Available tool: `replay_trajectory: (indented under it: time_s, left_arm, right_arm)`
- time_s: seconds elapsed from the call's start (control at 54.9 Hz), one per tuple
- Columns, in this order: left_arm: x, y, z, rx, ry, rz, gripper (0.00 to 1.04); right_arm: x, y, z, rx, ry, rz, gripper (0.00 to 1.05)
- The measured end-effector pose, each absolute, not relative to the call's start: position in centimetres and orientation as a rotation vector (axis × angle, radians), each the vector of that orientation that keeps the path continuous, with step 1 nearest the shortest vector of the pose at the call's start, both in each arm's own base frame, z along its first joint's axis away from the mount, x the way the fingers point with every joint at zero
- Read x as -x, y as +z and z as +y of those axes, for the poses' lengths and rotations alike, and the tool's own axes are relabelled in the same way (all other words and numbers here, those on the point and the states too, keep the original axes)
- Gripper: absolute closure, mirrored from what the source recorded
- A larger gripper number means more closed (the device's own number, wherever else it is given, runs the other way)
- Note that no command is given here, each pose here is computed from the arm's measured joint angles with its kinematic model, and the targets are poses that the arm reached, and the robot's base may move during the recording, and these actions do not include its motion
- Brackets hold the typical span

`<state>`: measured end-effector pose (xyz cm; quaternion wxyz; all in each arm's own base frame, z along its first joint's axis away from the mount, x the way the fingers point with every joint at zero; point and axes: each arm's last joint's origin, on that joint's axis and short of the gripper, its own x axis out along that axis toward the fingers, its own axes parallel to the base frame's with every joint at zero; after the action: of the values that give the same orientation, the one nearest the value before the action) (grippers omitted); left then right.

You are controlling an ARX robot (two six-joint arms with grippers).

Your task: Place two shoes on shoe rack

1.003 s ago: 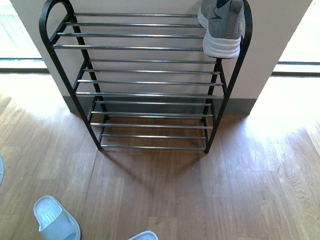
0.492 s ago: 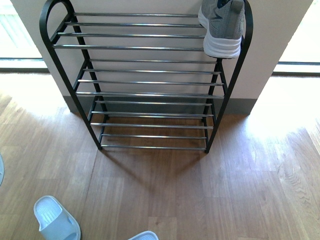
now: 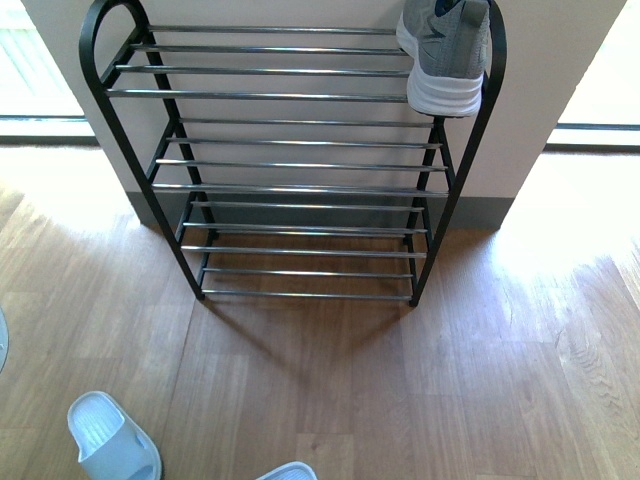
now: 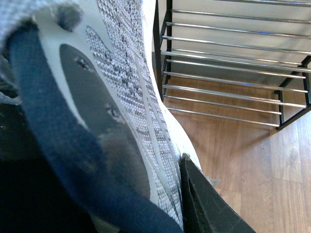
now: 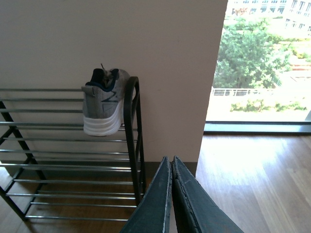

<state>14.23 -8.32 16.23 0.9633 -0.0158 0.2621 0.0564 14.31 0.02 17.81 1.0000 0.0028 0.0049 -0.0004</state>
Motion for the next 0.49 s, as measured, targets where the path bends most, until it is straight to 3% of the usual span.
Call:
replay_trajectory:
  time_s: [0.492]
  left_arm:
    - [-14.2,16.2,-8.3,0.032,0.113,0.531,1.02]
  right_arm:
    - [-12.5,17.3,0.0,-0.005,0.002,-0.019,1.03]
